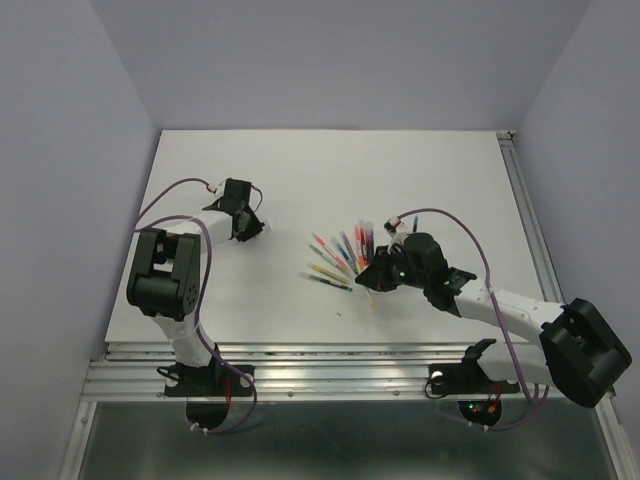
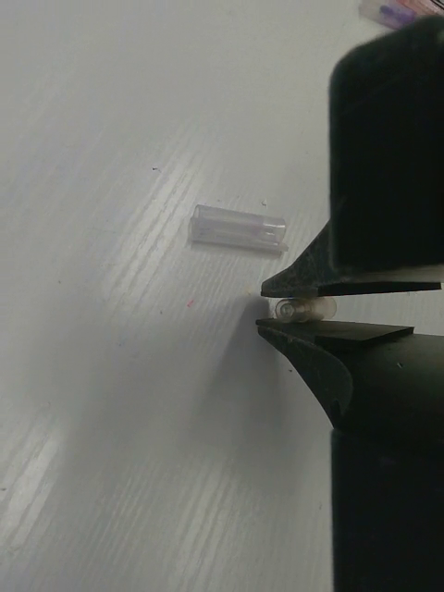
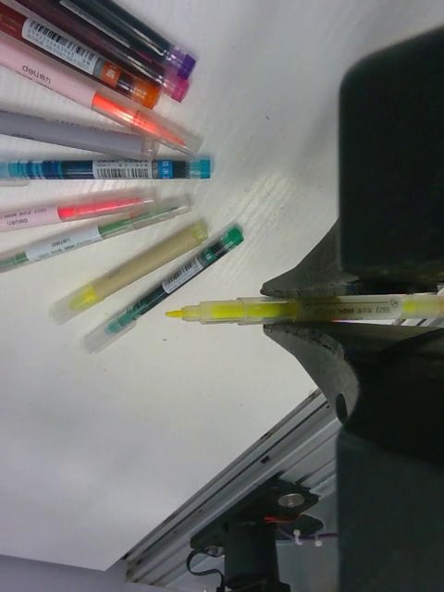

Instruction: Open the pen caps

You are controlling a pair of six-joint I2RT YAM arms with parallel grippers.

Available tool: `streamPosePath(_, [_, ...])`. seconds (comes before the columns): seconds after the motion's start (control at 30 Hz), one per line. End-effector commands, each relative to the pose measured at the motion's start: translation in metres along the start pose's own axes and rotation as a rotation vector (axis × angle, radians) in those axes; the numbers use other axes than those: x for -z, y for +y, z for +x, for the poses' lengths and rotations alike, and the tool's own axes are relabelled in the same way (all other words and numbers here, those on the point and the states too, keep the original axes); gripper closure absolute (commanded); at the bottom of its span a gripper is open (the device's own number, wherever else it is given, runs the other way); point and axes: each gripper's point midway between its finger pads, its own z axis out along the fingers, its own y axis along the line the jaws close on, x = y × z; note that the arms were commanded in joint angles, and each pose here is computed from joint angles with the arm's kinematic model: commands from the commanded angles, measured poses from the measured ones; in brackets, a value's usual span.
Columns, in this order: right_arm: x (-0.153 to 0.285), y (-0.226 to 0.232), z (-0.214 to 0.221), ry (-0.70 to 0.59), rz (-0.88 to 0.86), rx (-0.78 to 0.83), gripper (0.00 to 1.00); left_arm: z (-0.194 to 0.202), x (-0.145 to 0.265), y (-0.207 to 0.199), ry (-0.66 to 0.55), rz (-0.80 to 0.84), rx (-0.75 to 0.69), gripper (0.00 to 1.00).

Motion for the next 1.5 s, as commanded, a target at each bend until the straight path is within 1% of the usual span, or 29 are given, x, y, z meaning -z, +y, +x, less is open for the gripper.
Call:
streamPosePath(0.0, [0.005, 0.016, -0.033, -0.091, -0.016, 0.052, 0.99, -0.016, 0.007, -0.008, -0.029, 0.017, -0.004, 0.75])
streamPosePath(0.1, [0.006, 0.015, -0.034, -0.093, -0.010, 0.059, 0.99, -0.015, 0.006, -0.007, -0.020, 0.011, -0.008, 0.61])
streamPosePath(0.3, [0.007, 0.012, -0.033, -0.086, 0.010, 0.067, 0.99, -0.015, 0.012, -0.007, -0.018, 0.013, -0.016, 0.58])
streamPosePath(0.33, [0.008, 0.012, -0.033, -0.087, 0.007, 0.068, 0.99, -0.017, 0.014, -0.009, -0.023, 0.019, -0.013, 0.56])
streamPosePath(0.37, [0.008, 0.013, -0.034, -0.092, 0.004, 0.068, 0.99, -0.019, 0.019, -0.012, -0.031, 0.036, -0.014, 0.51])
streamPosePath(0.47, [0.009, 0.014, -0.033, -0.094, -0.001, 0.066, 0.99, -0.023, 0.027, -0.018, -0.039, 0.069, -0.023, 0.50])
streamPosePath(0.53, [0.010, 0.014, -0.032, -0.093, -0.002, 0.063, 0.99, -0.029, 0.038, -0.023, -0.056, 0.094, -0.022, 0.49])
streamPosePath(0.6, [0.011, 0.016, -0.034, -0.100, -0.005, 0.062, 0.99, -0.035, 0.053, -0.028, -0.082, 0.124, -0.015, 0.45])
streamPosePath(0.63, [0.012, 0.017, -0.036, -0.106, -0.007, 0.066, 0.99, -0.037, 0.059, -0.029, -0.092, 0.137, -0.011, 0.45])
streamPosePath(0.67, [0.013, 0.019, -0.038, -0.112, -0.009, 0.066, 0.99, -0.035, 0.064, -0.030, -0.092, 0.151, -0.006, 0.42])
streamPosePath(0.7, [0.015, 0.022, -0.043, -0.128, -0.015, 0.067, 0.99, -0.041, 0.079, -0.035, -0.118, 0.188, 0.000, 0.34])
streamPosePath(0.77, [0.018, 0.025, -0.048, -0.151, -0.019, 0.054, 0.99, -0.036, 0.092, -0.041, -0.110, 0.245, 0.000, 0.24])
streamPosePath(0.8, [0.021, 0.027, -0.054, -0.179, -0.014, 0.035, 0.99, -0.039, 0.111, -0.050, -0.133, 0.311, -0.002, 0.13])
streamPosePath(0.87, [0.024, 0.026, -0.062, -0.221, 0.002, 0.015, 0.99, -0.040, 0.135, -0.057, -0.161, 0.386, -0.013, 0.01])
streamPosePath(0.9, [0.025, 0.026, -0.065, -0.236, 0.007, 0.004, 0.99, -0.038, 0.144, -0.063, -0.167, 0.423, -0.022, 0.01])
streamPosePath(0.93, [0.028, 0.029, -0.070, -0.261, 0.001, -0.023, 0.99, -0.028, 0.152, -0.071, -0.151, 0.471, -0.050, 0.01])
streamPosePath(1.0, [0.032, 0.029, -0.083, -0.323, 0.016, -0.064, 0.99, -0.025, 0.180, -0.087, -0.193, 0.571, -0.095, 0.01])
streamPosePath(1.03, [0.035, 0.031, -0.089, -0.351, 0.016, -0.076, 0.99, -0.007, 0.190, -0.100, -0.177, 0.626, -0.145, 0.01])
streamPosePath(1.07, [0.036, 0.031, -0.095, -0.372, 0.026, -0.089, 0.99, -0.009, 0.196, -0.102, -0.199, 0.647, -0.156, 0.01])
streamPosePath(1.1, [0.040, 0.029, -0.103, -0.410, 0.049, -0.107, 0.99, 0.002, 0.217, -0.120, -0.219, 0.738, -0.207, 0.01])
streamPosePath(1.17, [0.047, 0.031, -0.120, -0.465, 0.073, -0.159, 0.99, 0.031, 0.232, -0.134, -0.182, 0.842, -0.277, 0.01])
streamPosePath(1.2, [0.052, 0.025, -0.125, -0.500, 0.114, -0.189, 0.99, 0.047, 0.252, -0.150, -0.179, 0.943, -0.318, 0.01])
streamPosePath(1.23, [0.056, 0.024, -0.130, -0.528, 0.122, -0.239, 0.99, 0.065, 0.256, -0.152, -0.142, 0.996, -0.346, 0.01])
streamPosePath(1.27, [0.059, 0.022, -0.132, -0.551, 0.132, -0.264, 0.99, 0.071, 0.269, -0.159, -0.140, 1.055, -0.358, 0.01])
streamPosePath(1.3, [0.068, 0.020, -0.141, -0.607, 0.142, -0.288, 0.99, 0.089, 0.280, -0.166, -0.128, 1.135, -0.387, 0.01])
streamPosePath(1.33, [0.071, 0.017, -0.144, -0.634, 0.153, -0.310, 0.99, 0.100, 0.287, -0.167, -0.100, 1.183, -0.406, 0.01])
streamPosePath(1.4, [0.083, 0.012, -0.151, -0.709, 0.171, -0.380, 0.99, 0.124, 0.294, -0.170, -0.058, 1.246, -0.439, 0.01])
streamPosePath(1.47, [0.089, 0.009, -0.155, -0.745, 0.175, -0.428, 0.99, 0.140, 0.295, -0.172, -0.026, 1.264, -0.466, 0.01])
